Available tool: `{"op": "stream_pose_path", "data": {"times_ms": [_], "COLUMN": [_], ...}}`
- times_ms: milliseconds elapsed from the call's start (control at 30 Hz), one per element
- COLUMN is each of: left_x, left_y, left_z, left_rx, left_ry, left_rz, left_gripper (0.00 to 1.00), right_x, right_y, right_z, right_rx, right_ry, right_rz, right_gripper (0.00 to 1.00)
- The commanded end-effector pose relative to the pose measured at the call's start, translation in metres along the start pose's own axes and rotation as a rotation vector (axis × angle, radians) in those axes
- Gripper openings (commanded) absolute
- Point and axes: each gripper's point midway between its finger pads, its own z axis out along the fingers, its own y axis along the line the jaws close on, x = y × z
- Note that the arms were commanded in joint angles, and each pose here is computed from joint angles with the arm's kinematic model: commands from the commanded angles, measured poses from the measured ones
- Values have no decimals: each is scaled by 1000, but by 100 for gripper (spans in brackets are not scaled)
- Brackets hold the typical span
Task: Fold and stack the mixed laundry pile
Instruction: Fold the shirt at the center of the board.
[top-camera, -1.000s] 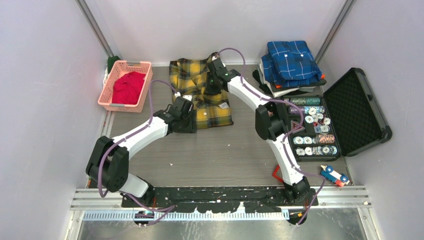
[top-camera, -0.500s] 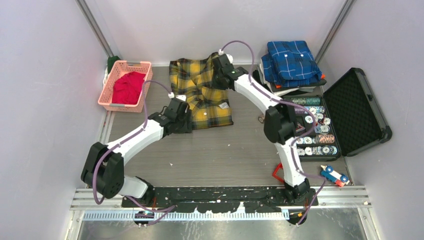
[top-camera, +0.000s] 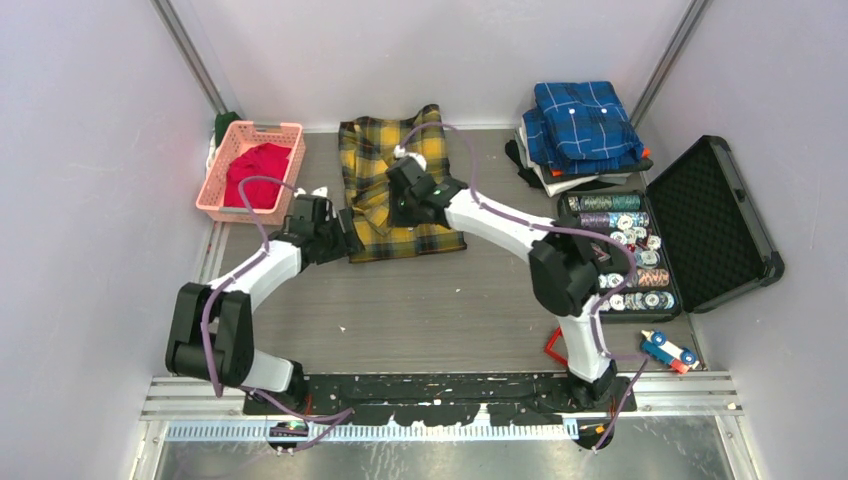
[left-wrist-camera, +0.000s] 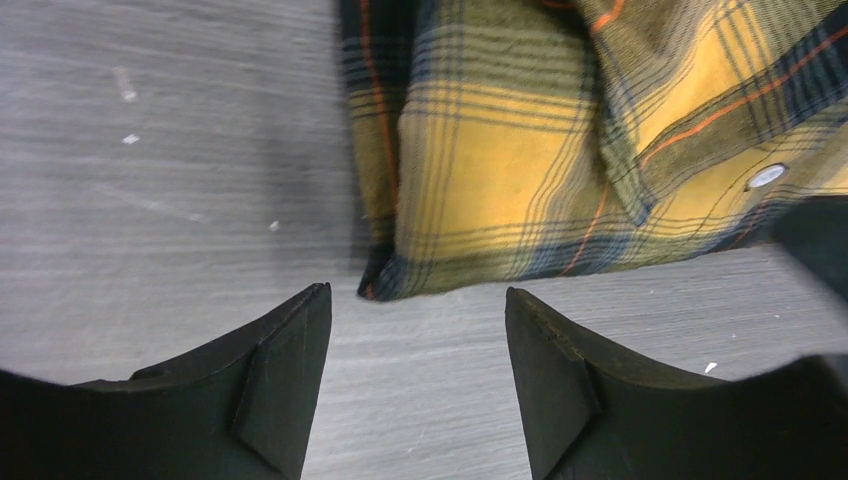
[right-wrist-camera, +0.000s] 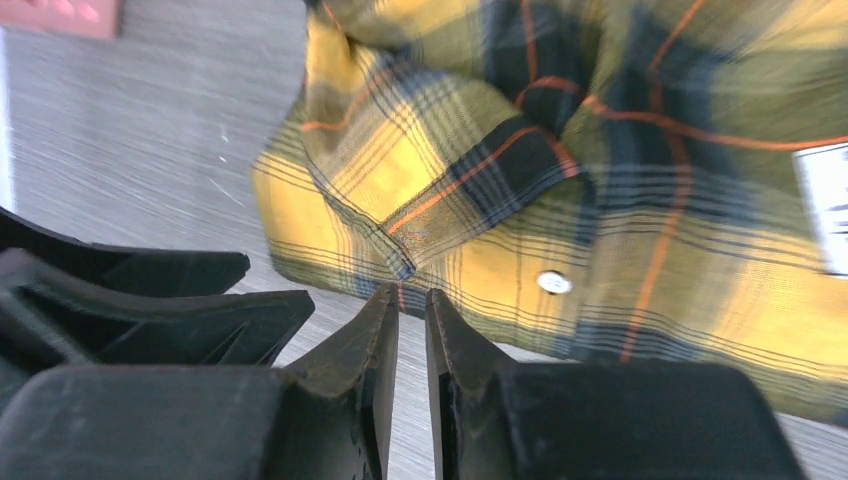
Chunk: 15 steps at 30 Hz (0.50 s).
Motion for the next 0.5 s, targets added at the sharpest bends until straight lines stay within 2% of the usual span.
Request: {"op": "stream_pose_path", "data": {"times_ms": [0,100,233,467], "left_x": [-15,-13,-10,0], "left_y": [-32,-31,-25,-18], "left_z": [16,24,30,36], "left_rx": [189,206,199,179], "left_ry": [-39,-30,-16,13], "left_rz": [31,17,-4,-13], "left_gripper": [66,60,47,10], "right_x": [19,32,39,23], "right_y": [17,21,17,17], "right_z": [27,39,52,53], "right_rx": [-23,-6,18,51], "right_ry": [47,76,92,52], "right_rz": [19,1,-8,-40], "right_gripper": [21,21,21,20]}}
